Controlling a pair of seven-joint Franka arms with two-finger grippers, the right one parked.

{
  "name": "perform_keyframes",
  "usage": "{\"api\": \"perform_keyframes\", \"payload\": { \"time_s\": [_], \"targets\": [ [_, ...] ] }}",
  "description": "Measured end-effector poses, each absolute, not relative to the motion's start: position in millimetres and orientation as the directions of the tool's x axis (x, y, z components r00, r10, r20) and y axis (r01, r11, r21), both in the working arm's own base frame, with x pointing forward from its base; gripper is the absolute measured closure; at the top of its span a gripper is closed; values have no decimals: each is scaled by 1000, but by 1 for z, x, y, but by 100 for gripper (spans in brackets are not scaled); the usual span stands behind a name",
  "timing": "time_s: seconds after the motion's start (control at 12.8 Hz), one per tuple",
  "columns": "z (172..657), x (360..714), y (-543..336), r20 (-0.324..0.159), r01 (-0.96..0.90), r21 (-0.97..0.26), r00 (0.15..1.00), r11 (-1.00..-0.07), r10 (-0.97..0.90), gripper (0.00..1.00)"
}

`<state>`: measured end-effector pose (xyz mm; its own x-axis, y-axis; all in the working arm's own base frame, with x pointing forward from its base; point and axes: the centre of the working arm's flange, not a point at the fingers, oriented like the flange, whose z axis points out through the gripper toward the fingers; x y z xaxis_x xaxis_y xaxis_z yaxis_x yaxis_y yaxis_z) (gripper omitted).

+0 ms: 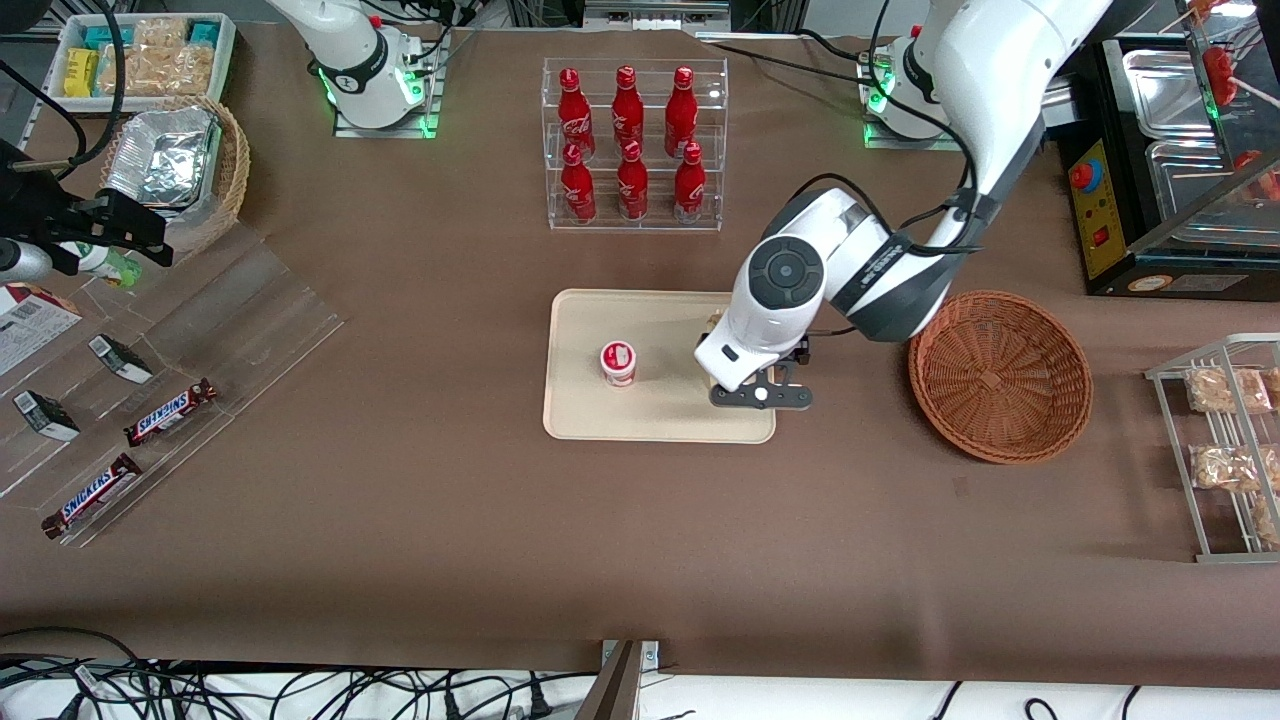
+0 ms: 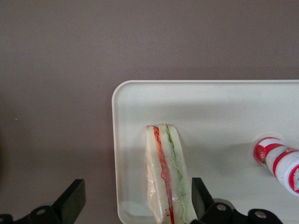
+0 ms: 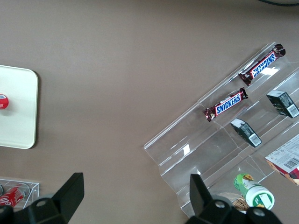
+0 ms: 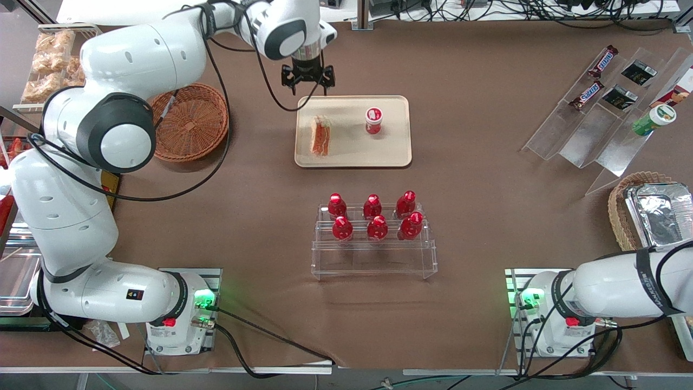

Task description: Place sandwich from basket to tray

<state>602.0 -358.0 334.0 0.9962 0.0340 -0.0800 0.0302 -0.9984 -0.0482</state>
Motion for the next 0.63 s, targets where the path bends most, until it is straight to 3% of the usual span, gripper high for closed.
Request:
{"api": "perform_keyframes", "payload": {
  "time_s": [0.63],
  "targets": [
    [433,637,-247,-5,248,-103,968,-963,250,0]
  ]
}}
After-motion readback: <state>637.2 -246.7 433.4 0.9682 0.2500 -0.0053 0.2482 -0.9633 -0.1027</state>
